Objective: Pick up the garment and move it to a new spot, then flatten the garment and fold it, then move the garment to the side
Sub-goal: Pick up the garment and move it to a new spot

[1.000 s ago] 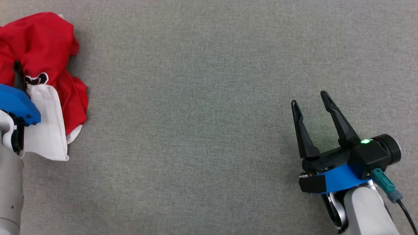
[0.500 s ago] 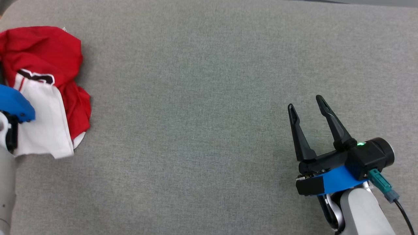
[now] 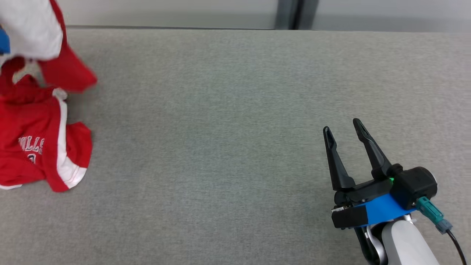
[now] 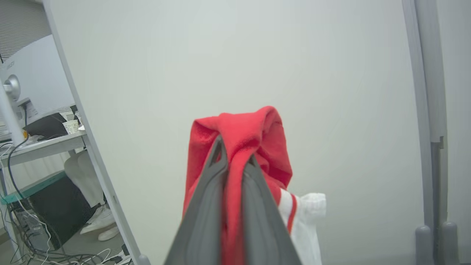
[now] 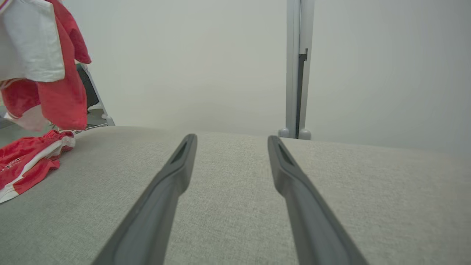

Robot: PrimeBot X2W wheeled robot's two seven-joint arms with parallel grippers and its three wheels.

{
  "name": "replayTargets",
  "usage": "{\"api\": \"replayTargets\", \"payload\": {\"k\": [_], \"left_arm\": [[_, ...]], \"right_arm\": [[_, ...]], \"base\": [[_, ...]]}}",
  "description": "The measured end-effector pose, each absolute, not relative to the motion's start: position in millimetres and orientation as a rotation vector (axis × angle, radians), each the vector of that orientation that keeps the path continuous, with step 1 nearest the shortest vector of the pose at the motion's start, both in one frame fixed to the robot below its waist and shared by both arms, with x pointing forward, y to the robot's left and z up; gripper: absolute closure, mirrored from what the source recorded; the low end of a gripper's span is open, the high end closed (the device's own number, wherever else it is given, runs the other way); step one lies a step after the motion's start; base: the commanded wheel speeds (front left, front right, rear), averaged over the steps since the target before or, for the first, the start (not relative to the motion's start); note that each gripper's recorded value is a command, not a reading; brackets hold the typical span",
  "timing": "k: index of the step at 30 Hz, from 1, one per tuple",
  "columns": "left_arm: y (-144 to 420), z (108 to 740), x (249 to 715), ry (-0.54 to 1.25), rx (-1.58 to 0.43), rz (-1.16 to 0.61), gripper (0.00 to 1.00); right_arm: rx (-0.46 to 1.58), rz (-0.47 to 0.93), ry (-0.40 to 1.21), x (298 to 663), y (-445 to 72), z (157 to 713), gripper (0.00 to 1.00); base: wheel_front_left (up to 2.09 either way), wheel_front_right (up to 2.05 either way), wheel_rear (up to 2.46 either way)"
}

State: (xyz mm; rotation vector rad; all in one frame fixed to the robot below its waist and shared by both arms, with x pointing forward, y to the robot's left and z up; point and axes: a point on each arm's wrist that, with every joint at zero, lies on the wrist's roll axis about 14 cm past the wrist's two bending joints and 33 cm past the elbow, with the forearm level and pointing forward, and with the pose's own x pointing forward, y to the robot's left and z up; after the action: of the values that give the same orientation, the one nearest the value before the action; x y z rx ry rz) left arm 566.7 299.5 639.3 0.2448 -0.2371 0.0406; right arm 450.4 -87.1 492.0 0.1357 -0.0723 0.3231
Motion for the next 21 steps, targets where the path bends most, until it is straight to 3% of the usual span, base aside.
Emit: {"api": "replayTargets", "payload": {"k": [11,21], "left_arm": [[136,760,567,-0.622,0.242,-0.320,1.00],[6,775,542,-0.696,0.186,-0.632,1.00]], "right_arm": [[0.153,0.162,-0.109,423,-146,511,0.00],[0.162,0.002,-0.109,392,-199,513,0.00]], "base": [[0.00,0.00,0.00],[0.00,0.00,0.00]]}}
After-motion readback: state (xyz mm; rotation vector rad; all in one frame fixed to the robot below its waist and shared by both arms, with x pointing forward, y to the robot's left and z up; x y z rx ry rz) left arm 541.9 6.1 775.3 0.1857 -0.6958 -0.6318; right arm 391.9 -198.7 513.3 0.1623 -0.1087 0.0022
